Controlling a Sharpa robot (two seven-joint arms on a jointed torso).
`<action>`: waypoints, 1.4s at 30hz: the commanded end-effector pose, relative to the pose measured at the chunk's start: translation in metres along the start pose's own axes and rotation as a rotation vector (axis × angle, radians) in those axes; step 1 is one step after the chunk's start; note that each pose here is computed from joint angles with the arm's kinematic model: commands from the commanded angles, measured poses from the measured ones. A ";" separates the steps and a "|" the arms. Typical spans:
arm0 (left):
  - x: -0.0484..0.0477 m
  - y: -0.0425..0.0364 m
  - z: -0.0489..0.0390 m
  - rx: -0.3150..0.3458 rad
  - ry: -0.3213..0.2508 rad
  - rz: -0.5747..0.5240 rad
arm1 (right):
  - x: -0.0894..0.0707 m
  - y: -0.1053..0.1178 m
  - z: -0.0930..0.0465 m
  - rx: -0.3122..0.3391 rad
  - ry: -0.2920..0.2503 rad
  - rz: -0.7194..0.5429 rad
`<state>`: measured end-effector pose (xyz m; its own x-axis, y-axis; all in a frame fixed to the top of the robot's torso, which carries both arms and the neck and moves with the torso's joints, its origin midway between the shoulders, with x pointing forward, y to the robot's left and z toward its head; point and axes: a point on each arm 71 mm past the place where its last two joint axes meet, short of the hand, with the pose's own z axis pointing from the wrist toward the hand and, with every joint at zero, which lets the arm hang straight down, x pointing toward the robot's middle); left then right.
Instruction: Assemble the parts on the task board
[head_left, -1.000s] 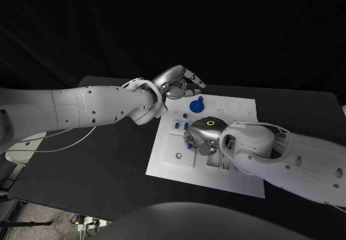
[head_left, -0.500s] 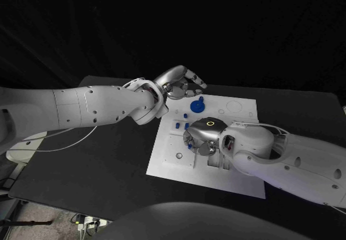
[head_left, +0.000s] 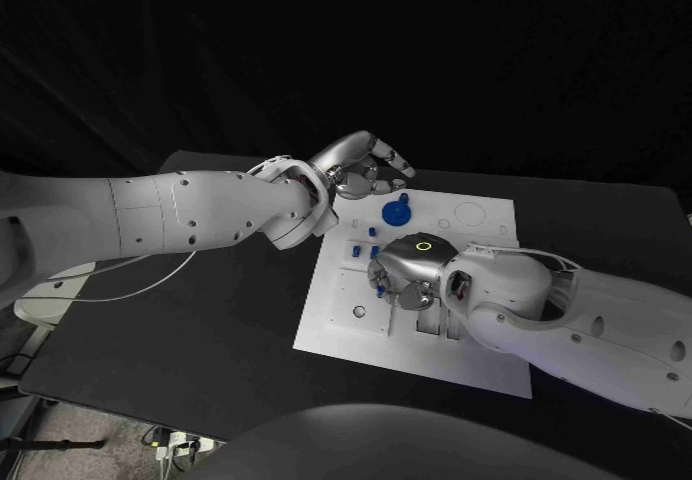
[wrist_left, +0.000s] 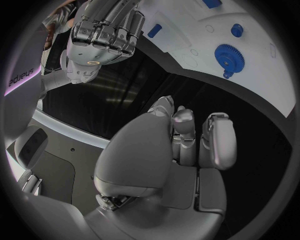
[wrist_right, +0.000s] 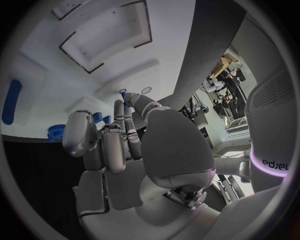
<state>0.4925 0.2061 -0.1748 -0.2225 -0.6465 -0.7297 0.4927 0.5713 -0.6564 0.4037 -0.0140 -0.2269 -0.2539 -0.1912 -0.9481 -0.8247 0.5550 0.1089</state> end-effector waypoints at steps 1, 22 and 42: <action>0.0020 -0.0013 0.0009 0.004 0.015 -0.005 | 0.000 0.000 0.000 0.002 -0.011 -0.017; 0.0030 0.0001 0.0004 -0.003 0.022 -0.007 | 0.003 0.001 0.001 -0.001 0.003 -0.003; 0.0029 0.0015 0.0000 -0.012 0.027 -0.008 | 0.008 0.000 0.001 0.015 0.021 -0.003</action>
<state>0.4930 0.2067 -0.1776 -0.2358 -0.6419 -0.7297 0.4800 0.5759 -0.6618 0.4026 -0.0145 -0.2334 -0.2655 -0.1921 -0.9448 -0.8187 0.5624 0.1157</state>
